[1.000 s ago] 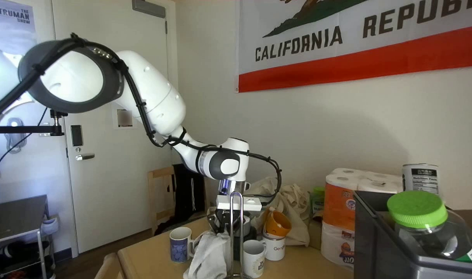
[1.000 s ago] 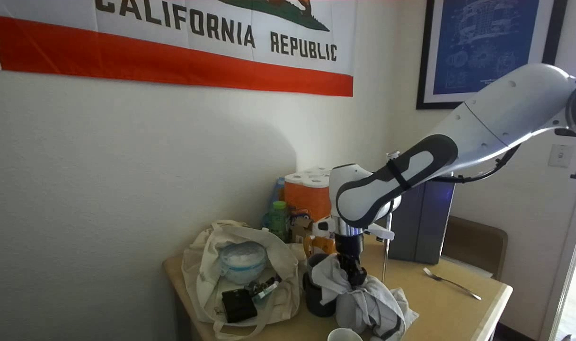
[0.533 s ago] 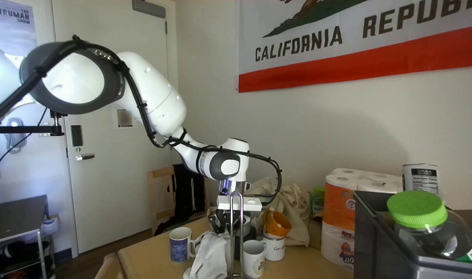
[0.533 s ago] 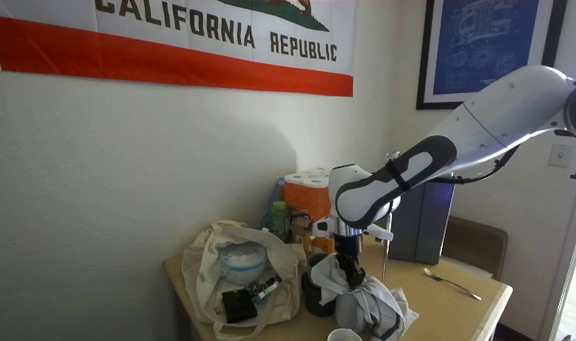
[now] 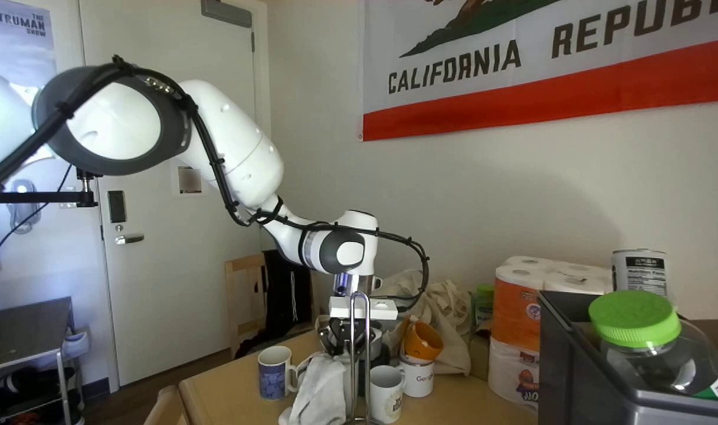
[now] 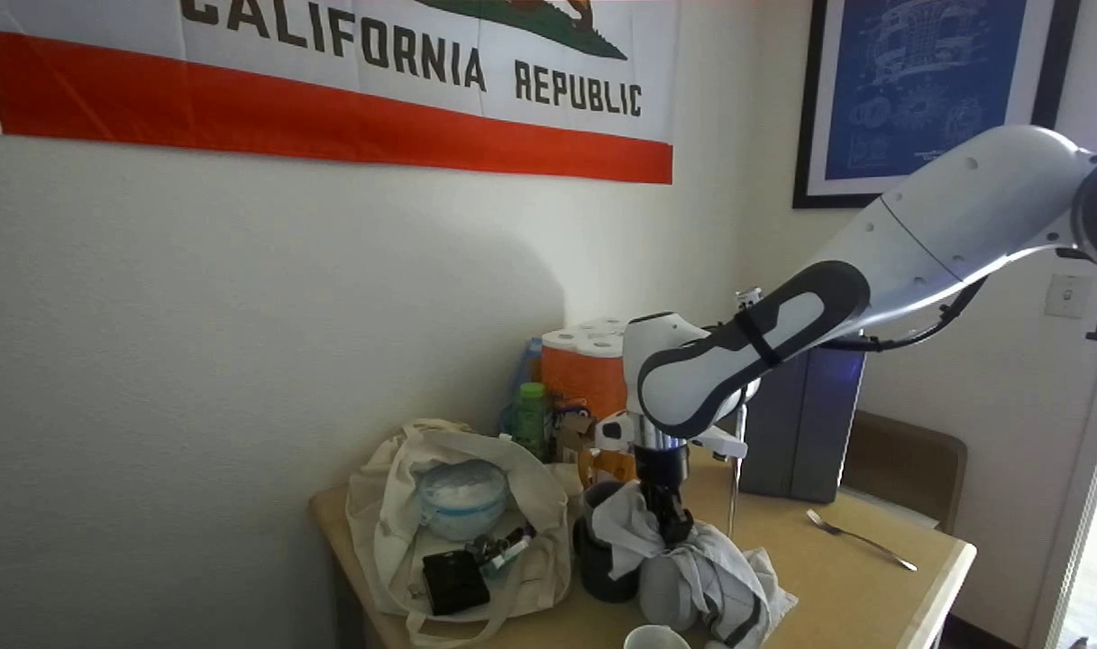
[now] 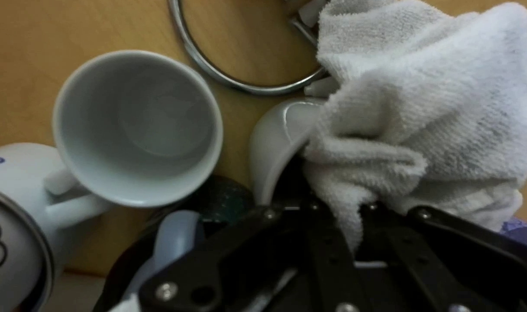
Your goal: Use the towel to wipe the inside of the light gray mug
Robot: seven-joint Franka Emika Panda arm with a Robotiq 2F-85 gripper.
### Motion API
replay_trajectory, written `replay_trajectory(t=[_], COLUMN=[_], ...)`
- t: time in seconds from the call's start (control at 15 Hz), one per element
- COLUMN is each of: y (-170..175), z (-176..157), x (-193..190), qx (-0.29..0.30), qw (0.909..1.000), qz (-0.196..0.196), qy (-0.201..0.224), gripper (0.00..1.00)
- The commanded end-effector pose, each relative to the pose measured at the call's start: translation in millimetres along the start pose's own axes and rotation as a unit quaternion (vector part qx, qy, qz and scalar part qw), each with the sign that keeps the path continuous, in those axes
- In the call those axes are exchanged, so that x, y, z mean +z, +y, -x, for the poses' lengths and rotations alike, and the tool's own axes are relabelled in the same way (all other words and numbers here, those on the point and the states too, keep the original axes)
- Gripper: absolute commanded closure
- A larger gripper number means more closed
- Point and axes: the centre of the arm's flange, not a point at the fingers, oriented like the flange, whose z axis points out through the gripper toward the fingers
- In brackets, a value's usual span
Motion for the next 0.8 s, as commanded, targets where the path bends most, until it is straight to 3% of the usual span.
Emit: replay_trajectory(t=[0.0,0.2,0.73], y=[0.7,4.2,12.8], z=[-1.6,3.6,9.4], x=[4.6,2.3,-47.3], qx=[-0.007,0.004,-0.001], qw=[0.9996,0.9998,0.9991], qz=[-0.022,-0.020,-0.008], qy=[0.016,0.001,0.042], gripper=[0.97,0.97,0.97])
